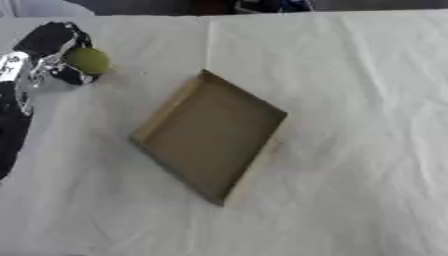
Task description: Pick up objects on the table and place them in the box.
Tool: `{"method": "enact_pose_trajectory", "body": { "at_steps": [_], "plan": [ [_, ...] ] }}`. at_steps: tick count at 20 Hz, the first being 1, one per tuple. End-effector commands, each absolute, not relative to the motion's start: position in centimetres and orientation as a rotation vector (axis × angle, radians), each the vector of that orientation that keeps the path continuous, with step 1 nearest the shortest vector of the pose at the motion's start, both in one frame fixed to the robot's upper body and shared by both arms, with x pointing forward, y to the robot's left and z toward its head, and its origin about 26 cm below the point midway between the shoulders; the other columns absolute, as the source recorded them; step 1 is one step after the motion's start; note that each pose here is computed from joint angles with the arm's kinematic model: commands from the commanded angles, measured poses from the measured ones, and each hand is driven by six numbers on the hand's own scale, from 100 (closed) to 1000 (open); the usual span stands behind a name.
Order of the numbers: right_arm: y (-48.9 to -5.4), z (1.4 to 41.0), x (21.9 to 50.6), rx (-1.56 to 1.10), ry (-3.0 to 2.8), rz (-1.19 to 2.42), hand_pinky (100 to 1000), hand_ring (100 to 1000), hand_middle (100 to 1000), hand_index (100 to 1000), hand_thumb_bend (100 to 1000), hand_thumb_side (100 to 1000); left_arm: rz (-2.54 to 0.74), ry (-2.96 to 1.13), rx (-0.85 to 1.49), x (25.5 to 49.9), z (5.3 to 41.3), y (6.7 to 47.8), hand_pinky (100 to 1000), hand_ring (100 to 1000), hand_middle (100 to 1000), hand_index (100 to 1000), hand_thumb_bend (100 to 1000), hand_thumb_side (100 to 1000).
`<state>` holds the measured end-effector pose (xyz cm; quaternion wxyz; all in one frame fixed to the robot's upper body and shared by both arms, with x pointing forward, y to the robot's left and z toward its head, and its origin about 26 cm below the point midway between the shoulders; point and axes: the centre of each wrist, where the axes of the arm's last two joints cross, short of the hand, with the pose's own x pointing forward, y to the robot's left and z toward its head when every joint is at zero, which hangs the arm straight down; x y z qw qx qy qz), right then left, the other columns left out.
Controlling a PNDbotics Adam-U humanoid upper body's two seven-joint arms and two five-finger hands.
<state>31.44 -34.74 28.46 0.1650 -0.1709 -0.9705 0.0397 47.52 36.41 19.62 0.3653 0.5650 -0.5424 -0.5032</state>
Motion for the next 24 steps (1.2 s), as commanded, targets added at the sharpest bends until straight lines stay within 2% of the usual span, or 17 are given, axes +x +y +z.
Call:
{"method": "enact_pose_trajectory", "body": {
  "at_steps": [1,10,14,19,24],
  "plan": [
    [-35.0,29.3,31.0,-0.508,-2.79,0.119,766,660,672,778,100,304,-1.283,-1.477,1.522,47.2,22.4,36.4,187,364,366,536,546,100],
    [-35.0,29.3,30.9,-0.513,-2.79,0.115,765,657,669,778,100,303,-1.361,-1.755,1.484,45.9,26.3,33.4,151,327,346,514,512,100],
    [-35.1,29.3,30.9,-0.521,-2.793,0.114,764,657,668,778,100,295,-1.452,-1.951,1.346,45.2,26.9,31.3,154,325,350,518,456,100],
    [-35.1,29.4,30.8,-0.526,-2.798,0.115,764,657,668,778,100,290,-1.53,-2.16,1.172,44.5,27.8,28.2,165,330,355,524,436,100],
    [-35.1,29.6,30.8,-0.536,-2.799,0.115,763,657,668,778,100,287,-1.596,-2.229,1.024,44.4,26.8,25.4,167,328,359,529,385,100]
  ]
}}
